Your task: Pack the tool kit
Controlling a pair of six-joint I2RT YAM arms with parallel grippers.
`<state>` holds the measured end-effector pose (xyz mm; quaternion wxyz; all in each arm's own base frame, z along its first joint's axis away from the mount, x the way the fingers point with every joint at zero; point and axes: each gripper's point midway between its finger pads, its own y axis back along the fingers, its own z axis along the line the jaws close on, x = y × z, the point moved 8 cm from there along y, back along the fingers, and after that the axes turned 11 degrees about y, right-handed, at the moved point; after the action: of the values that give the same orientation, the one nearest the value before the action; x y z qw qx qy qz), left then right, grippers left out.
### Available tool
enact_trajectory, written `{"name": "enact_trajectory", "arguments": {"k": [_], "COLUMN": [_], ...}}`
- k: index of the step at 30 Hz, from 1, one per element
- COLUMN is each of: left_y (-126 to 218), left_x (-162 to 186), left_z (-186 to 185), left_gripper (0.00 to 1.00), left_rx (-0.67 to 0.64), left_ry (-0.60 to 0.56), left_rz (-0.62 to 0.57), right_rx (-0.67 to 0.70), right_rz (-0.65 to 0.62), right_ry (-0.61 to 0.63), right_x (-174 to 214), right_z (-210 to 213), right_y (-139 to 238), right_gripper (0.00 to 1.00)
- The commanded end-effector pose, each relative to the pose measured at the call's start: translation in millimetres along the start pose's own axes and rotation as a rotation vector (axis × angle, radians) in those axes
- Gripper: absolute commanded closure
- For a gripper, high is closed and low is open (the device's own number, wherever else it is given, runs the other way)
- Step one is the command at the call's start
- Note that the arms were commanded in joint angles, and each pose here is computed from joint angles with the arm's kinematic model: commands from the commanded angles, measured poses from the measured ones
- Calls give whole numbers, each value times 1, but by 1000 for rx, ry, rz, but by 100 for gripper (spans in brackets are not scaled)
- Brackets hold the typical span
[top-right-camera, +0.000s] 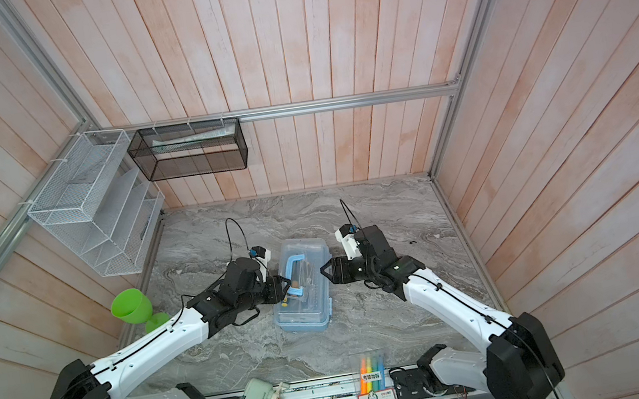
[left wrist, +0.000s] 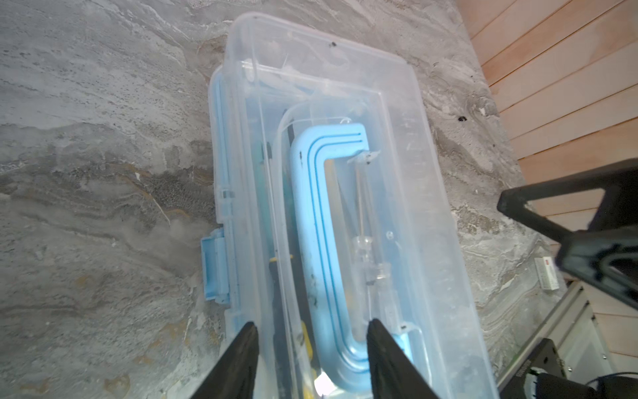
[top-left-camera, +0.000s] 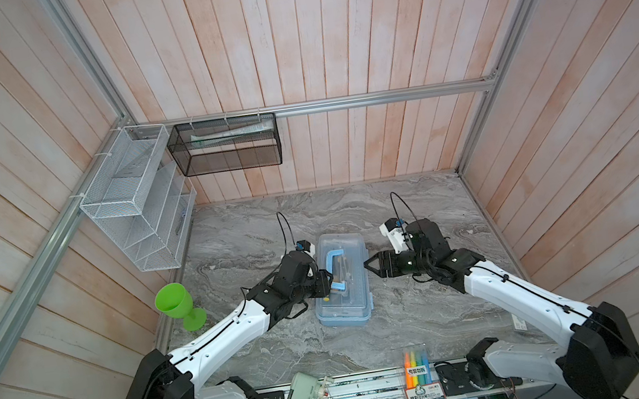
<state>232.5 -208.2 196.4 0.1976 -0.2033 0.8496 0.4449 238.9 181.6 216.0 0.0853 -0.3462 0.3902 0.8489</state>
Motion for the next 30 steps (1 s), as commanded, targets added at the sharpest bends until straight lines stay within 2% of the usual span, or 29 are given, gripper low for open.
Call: {"name": "enact_trajectory", "arguments": {"k": [1,6,15,22,25,30], "left_y": [-4,-5,-9,-20,-12,9], "left_x": [16,27,48,50,44,32], "left_z": [8,8,-30,-35,-33,-17], "left_gripper": [52,67,67,67,62,39], "left_rx": [-39,-17,60,54,11,-12], "left_ry": [10,17,-45,-79,-77,-35], "left_rz": [58,72,96,110,76,-12], "right_rx": [-8,2,-1,6,-9,-16], "right_rz": [16,45,64,82,85,82], "right_ry": [34,47,67,-12,-13,-16], "right_x": [-4,-10,-23,-16,-15,-13], "right_z": [-3,-7,-9,-28,-27,-26], "right_y": [-10,-22,-29,-26,-27,-26], "right_gripper": [35,40,40,40,40,40]}}
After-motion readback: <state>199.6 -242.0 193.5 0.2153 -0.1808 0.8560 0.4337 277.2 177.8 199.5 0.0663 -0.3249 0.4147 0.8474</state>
